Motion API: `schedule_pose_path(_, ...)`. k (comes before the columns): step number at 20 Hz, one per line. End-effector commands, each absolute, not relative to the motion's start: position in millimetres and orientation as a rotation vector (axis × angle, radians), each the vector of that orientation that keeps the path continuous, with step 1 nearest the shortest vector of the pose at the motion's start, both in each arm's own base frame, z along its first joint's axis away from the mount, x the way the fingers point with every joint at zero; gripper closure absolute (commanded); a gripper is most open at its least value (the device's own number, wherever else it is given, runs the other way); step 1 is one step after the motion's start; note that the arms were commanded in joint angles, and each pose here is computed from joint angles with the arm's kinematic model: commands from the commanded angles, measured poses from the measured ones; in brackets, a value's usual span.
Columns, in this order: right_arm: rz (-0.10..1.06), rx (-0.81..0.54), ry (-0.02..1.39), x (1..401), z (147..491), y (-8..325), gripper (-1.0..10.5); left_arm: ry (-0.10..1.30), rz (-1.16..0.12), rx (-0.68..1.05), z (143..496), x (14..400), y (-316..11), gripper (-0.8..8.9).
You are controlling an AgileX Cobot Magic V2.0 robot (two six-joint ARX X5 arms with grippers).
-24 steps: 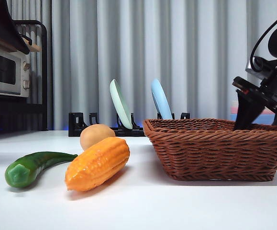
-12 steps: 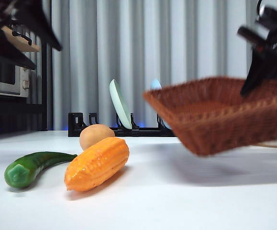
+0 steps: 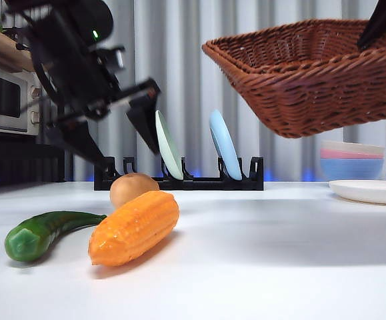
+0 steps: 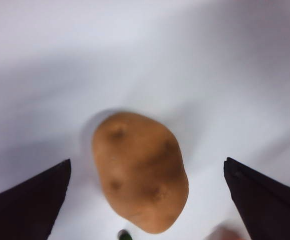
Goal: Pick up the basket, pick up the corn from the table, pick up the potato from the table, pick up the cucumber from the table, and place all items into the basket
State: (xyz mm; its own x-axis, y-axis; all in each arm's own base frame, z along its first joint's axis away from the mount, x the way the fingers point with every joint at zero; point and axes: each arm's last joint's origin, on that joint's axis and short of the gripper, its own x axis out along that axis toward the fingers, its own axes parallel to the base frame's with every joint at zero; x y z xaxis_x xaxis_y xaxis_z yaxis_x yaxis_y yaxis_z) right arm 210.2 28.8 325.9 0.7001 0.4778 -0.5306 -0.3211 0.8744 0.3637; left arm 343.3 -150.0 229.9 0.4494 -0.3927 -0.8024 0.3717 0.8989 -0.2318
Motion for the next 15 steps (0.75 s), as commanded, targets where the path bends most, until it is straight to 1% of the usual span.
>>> schedule_pose_path(1, 0.456, 0.268, 0.632, 209.0, 331.6, 28.8, 9.6, 1.021, -0.489, 0.004, 214.4, 347.0, -160.2, 2.94)
schedule_pose_path(4, 0.455, 0.27, 0.642, 208.5, 330.8, 28.8, 9.6, 1.043, -0.497, 0.016, 199.3, 350.6, -167.7, 2.97)
schedule_pose_path(6, 0.454, 0.27, 0.644, 208.4, 330.7, 28.7, 9.6, 1.041, -0.502, 0.017, 193.8, 352.8, -170.7, 3.27)
schedule_pose_path(7, 0.454, 0.27, 0.645, 208.4, 330.6, 28.7, 9.6, 1.045, -0.501, 0.018, 192.0, 353.2, -171.0, 3.72)
schedule_pose_path(8, 0.454, 0.27, 0.645, 208.4, 330.6, 28.7, 9.6, 1.051, -0.501, 0.019, 190.7, 353.2, -171.0, 4.66)
schedule_pose_path(9, 0.454, 0.27, 0.645, 208.4, 330.6, 28.7, 9.6, 1.055, -0.502, 0.022, 190.5, 352.9, -170.8, 6.03)
schedule_pose_path(10, 0.454, 0.27, 0.644, 208.4, 330.7, 28.7, 9.6, 1.053, -0.513, 0.037, 190.4, 352.7, -170.8, 7.69)
schedule_pose_path(11, 0.454, 0.27, 0.644, 208.4, 330.7, 28.7, 9.6, 1.053, -0.519, 0.044, 190.5, 352.3, -171.0, 8.17)
schedule_pose_path(13, 0.452, 0.27, 0.644, 208.5, 330.6, 28.7, 9.6, 1.06, -0.525, 0.062, 197.1, 350.0, -168.8, 8.21)
schedule_pose_path(15, 0.451, 0.267, 0.633, 210.8, 330.7, 28.9, 9.6, 1.059, -0.512, 0.053, 221.1, 345.7, -160.2, 8.21)
